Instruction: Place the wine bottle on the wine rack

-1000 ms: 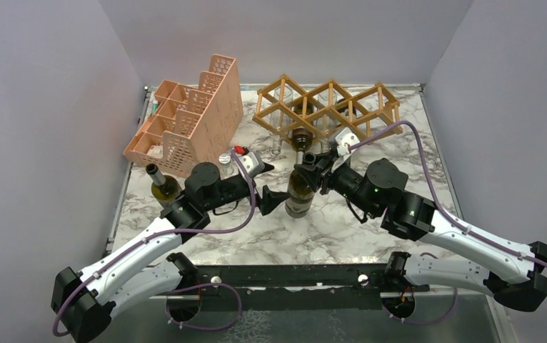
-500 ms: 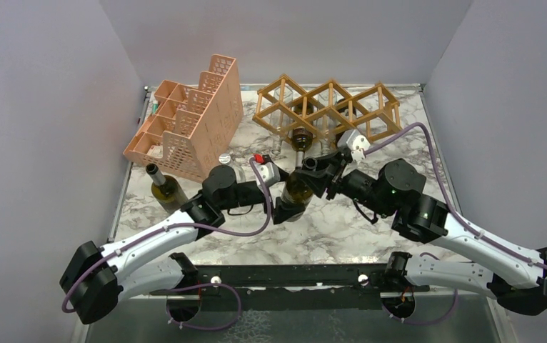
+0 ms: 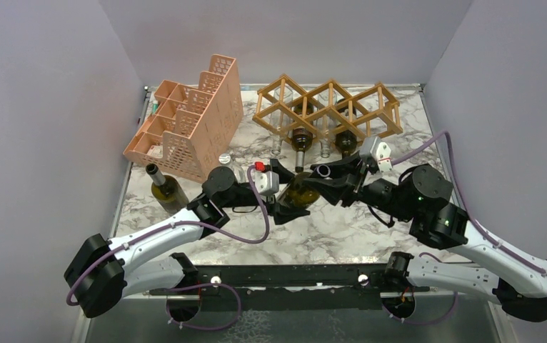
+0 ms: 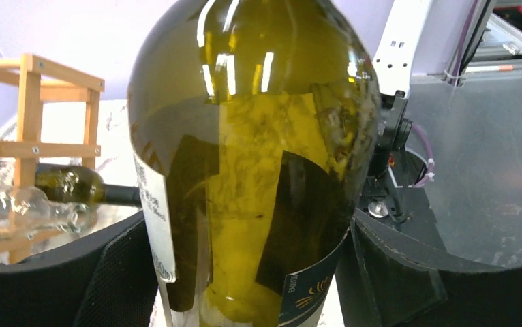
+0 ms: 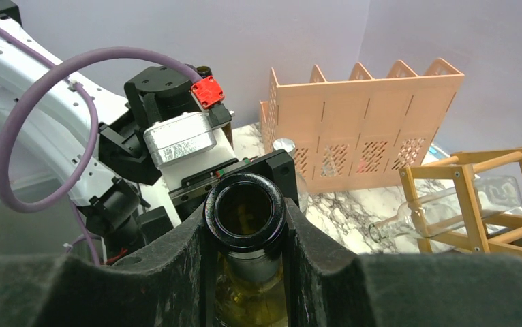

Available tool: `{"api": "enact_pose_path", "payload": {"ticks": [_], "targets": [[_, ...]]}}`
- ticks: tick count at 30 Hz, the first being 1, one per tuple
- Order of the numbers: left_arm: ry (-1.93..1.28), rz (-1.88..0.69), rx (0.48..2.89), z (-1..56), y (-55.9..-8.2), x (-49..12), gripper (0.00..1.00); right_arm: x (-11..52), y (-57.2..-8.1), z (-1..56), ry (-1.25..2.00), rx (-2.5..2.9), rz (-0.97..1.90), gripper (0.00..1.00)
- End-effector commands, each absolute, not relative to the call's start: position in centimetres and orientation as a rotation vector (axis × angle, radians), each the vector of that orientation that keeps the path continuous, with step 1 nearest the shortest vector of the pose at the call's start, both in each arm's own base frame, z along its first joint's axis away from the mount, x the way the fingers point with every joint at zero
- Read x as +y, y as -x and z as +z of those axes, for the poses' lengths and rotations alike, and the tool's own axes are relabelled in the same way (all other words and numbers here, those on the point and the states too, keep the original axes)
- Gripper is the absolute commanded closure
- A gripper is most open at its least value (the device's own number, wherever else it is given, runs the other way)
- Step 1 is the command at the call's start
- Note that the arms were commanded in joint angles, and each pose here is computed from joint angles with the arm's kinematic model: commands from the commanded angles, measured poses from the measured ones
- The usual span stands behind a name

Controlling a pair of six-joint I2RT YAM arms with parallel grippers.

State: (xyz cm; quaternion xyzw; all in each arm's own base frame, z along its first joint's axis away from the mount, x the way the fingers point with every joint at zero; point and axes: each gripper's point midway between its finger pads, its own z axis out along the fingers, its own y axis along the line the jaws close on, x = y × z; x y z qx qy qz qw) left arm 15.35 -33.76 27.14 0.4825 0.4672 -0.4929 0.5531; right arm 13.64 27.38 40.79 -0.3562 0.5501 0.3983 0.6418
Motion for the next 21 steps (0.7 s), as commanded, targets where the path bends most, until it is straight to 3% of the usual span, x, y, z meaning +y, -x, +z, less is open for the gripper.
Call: {"api": "enact_pose_path", "payload": {"ticks": [1,3,5,8,10,12,13,16,21], "targets": [[-1.149,-1.104,1.003,28.4,-15.8,-33.6,0.26,25.9,-10.7,47.3,0.765,1.052,1.048,0.99],[-1.134,-1.070,1.001,28.8,-16.6,-33.7,0.35,26.0,-10.5,47.2,0.776,1.062,1.058,0.99],[-1.124,-1.028,0.987,29.2,-17.2,-33.7,0.56,26.0,-10.3,46.7,0.798,1.094,1.061,0.99],[-1.118,-0.947,0.945,30.1,-18.1,-33.6,1.00,25.6,-10.5,46.3,0.792,1.155,1.055,0.96],[-1.105,-0.879,0.925,30.7,-19.0,-33.5,1.00,25.2,-10.7,46.0,0.777,1.201,1.043,0.82],[-1.111,-0.813,0.887,31.3,-19.7,-33.4,1.00,24.7,-10.8,45.6,0.765,1.248,1.034,0.56],[-1.119,-0.779,0.864,31.6,-20.0,-33.4,1.00,24.4,-10.8,45.4,0.762,1.273,1.031,0.48],[-1.172,-0.661,0.753,32.5,-20.4,-33.5,1.00,23.8,-11.0,44.8,0.748,1.343,1.013,0.37],[-1.235,-0.466,0.609,33.6,-21.6,-33.6,1.00,22.3,-12.1,44.6,0.663,1.442,0.950,0.26]]}}
